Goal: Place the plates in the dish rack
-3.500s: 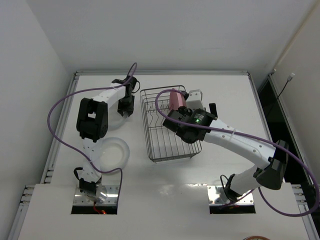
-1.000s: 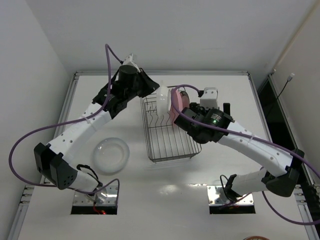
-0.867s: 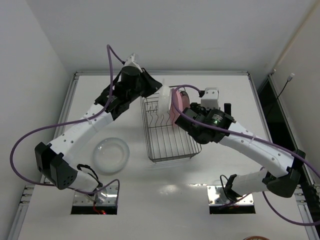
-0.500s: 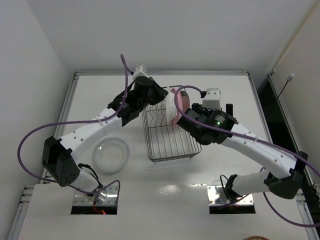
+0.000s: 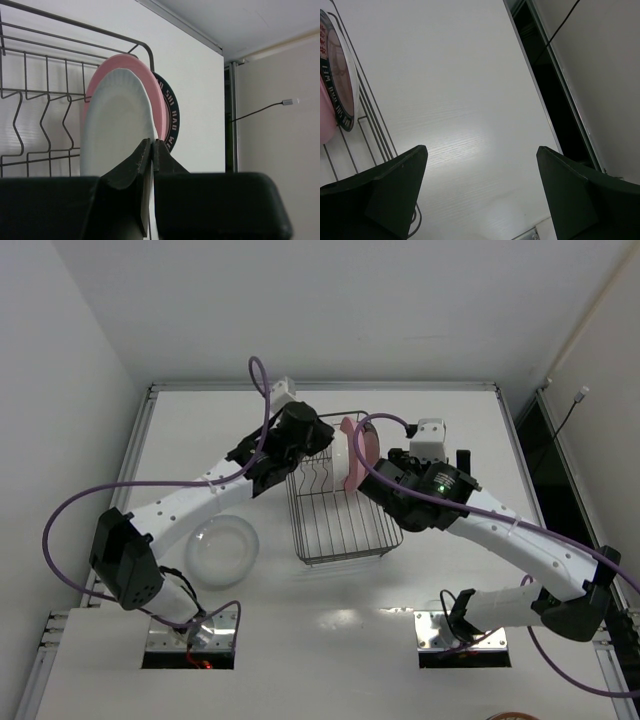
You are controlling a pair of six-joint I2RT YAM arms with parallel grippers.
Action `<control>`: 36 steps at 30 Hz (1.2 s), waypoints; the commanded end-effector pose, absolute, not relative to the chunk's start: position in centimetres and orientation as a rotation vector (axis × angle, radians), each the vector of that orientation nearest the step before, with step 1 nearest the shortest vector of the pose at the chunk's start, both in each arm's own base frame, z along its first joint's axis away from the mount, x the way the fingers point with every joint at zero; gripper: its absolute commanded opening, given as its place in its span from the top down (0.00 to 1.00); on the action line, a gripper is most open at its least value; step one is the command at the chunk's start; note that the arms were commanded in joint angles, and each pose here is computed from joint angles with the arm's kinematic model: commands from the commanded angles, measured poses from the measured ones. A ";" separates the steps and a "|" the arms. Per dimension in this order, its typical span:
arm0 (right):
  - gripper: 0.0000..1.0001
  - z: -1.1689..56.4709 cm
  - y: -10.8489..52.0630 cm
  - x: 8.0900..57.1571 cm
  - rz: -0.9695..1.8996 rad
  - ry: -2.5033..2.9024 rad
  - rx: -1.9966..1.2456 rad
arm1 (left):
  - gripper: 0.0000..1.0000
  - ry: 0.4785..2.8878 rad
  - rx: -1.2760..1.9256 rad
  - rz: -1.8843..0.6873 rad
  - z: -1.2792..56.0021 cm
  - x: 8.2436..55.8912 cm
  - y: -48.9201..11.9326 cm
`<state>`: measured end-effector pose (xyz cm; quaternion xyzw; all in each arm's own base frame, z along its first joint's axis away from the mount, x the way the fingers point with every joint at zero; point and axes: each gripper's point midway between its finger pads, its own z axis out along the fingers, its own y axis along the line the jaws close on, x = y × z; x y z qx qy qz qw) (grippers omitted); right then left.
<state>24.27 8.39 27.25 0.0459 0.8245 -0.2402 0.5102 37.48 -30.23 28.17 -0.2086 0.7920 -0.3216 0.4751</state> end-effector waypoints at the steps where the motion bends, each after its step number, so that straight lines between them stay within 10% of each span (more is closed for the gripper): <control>1: 0.11 27.8 6.9 23.6 -0.634 1.974 0.088 | 1.00 1.781 -0.582 -0.871 31.6 38.6 -30.9; 18: 0.10 27.0 7.4 23.6 -0.624 2.005 0.078 | 0.99 1.851 -0.601 -0.719 25.9 40.7 -31.3; 25: 0.10 26.7 7.6 23.6 -0.627 2.016 0.070 | 0.44 1.900 -0.566 -0.692 25.6 41.1 -32.1; 36: 0.10 26.4 8.0 23.8 -0.619 2.024 0.066 | 0.31 1.886 -0.515 -0.719 28.4 40.7 -32.7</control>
